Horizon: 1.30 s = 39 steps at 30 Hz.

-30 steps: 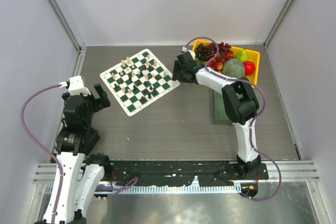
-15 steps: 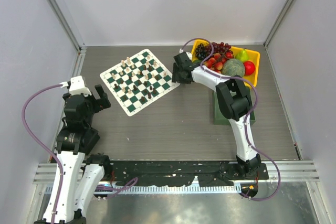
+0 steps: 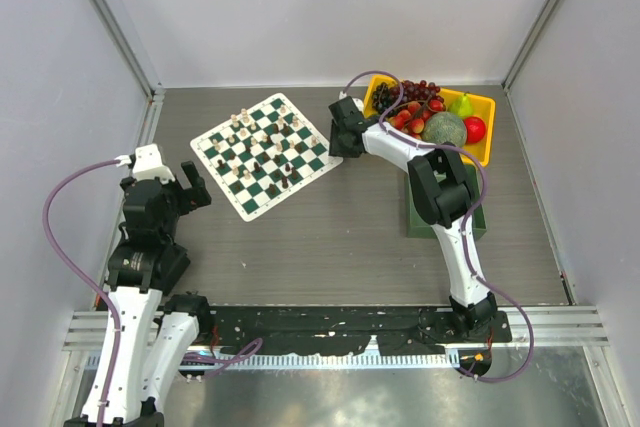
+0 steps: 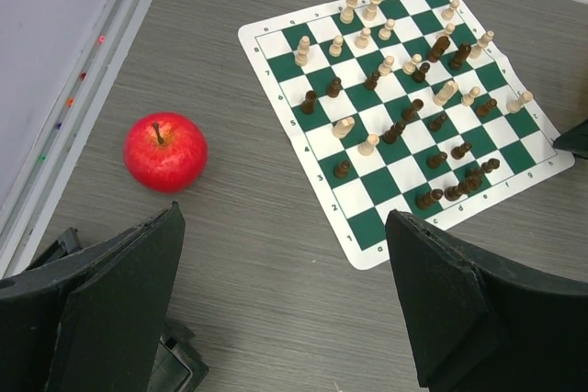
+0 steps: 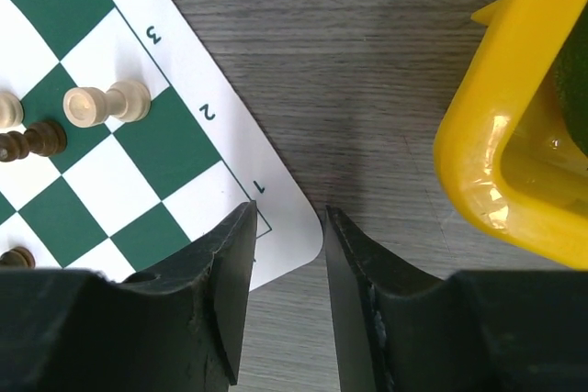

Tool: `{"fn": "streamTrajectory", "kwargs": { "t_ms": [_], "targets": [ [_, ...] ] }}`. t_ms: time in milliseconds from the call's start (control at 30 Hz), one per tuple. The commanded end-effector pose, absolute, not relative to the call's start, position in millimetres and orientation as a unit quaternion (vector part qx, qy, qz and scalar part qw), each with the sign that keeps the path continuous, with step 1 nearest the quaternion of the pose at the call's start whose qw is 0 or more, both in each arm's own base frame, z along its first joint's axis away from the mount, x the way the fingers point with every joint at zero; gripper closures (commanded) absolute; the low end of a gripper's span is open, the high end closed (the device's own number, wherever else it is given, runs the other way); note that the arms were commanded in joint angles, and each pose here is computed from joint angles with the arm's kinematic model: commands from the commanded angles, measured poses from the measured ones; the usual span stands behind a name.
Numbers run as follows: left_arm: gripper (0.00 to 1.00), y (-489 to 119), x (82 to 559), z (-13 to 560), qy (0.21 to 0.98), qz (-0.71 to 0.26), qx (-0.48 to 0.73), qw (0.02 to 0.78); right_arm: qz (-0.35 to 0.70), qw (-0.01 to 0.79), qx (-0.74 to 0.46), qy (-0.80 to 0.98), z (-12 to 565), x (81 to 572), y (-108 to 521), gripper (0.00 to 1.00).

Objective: Set up the chess pieces on the board

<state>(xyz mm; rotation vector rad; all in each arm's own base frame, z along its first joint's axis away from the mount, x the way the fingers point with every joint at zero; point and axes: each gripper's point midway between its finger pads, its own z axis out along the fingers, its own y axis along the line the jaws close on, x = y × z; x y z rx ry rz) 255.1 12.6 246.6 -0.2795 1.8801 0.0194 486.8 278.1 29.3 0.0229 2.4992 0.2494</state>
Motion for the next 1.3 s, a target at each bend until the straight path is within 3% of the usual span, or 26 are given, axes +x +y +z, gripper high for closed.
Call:
{"fn": "streamTrajectory", "kwargs": {
  "t_ms": [0,367,700,1267],
  "targets": [
    [0.01,12.8,257.6,261.9,0.795,0.008,-0.115,0.596,0.094,0.298,-0.003,0.95,28.0,477.6,279.2,0.62],
    [0.01,12.6,258.0,260.1,0.797,0.007,-0.115,0.593,0.09,0.294,-0.01,0.951,24.9,473.0,278.7,0.75],
    [0.01,12.3,258.5,258.7,0.799,0.007,-0.115,0.59,0.089,0.296,-0.02,0.951,31.9,468.0,279.6,0.95],
    [0.01,7.6,258.2,240.6,0.819,-0.009,-0.134,0.559,0.093,0.28,-0.062,0.954,34.0,424.2,262.4,0.95]
  ]
}}
